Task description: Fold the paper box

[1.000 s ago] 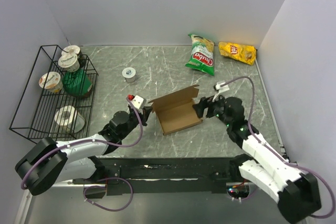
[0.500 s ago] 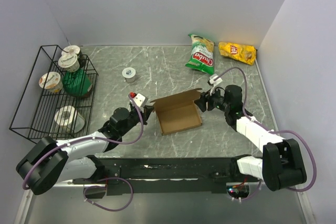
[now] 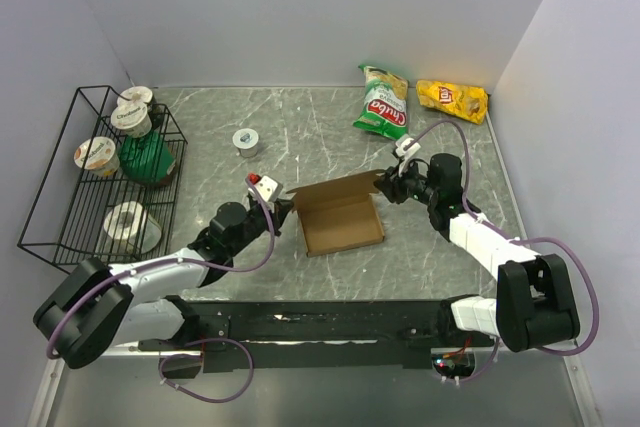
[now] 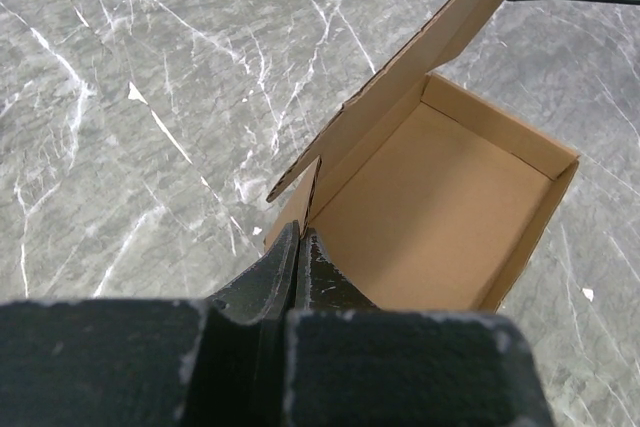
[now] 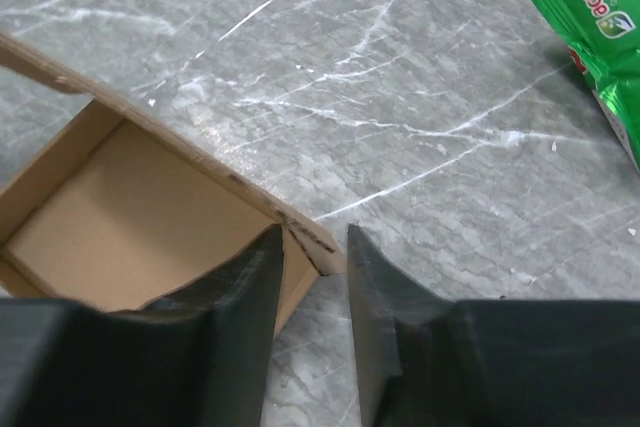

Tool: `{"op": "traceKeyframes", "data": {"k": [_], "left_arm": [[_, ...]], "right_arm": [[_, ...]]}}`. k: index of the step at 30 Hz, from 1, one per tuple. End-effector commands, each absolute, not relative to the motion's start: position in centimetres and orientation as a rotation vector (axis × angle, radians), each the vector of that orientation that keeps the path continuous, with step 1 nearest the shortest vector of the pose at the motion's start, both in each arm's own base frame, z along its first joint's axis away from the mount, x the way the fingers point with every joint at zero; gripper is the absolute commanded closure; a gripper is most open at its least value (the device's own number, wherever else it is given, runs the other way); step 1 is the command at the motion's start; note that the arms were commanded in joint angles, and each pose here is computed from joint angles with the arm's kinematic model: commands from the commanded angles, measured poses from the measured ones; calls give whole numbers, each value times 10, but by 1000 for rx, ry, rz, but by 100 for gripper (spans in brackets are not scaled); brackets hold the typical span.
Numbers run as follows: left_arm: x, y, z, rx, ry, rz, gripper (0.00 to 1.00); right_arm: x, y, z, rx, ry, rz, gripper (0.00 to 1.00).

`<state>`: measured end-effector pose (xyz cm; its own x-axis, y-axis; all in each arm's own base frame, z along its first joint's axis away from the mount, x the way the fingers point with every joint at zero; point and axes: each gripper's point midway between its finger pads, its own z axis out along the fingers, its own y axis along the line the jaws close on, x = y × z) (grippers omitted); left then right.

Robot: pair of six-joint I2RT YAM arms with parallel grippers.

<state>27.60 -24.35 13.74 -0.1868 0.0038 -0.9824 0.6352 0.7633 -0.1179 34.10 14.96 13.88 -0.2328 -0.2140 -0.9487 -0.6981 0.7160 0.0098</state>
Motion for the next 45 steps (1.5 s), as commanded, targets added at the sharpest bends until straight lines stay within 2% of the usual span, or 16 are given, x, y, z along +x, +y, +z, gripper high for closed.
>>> {"op": "traceKeyframes", "data": {"k": [1, 2, 4, 8, 14, 21, 35, 45], "left_arm": [[279, -246, 128, 522, 1734, -608, 99], [280, -246, 128, 517, 1738, -610, 99], [282, -249, 131, 504, 1737, -626, 99], [286, -255, 138, 476, 1732, -652, 99], [294, -267, 146, 376, 1746, -732, 99], [295, -282, 156, 245, 1768, -857, 99], [298, -291, 174, 135, 1764, -907, 99], [277, -293, 125, 149, 1843, -896, 99]], "right_arm": [[349, 153, 161, -747, 1727, 533, 70], [348, 153, 162, -743, 1723, 534, 76], [345, 154, 160, -737, 1732, 547, 79], [338, 161, 164, -730, 1725, 564, 94], [326, 169, 166, -703, 1660, 399, 100], [313, 175, 161, -719, 1631, 310, 100], [299, 194, 161, -783, 1583, 178, 100], [296, 204, 157, -729, 1625, 147, 100]]}}
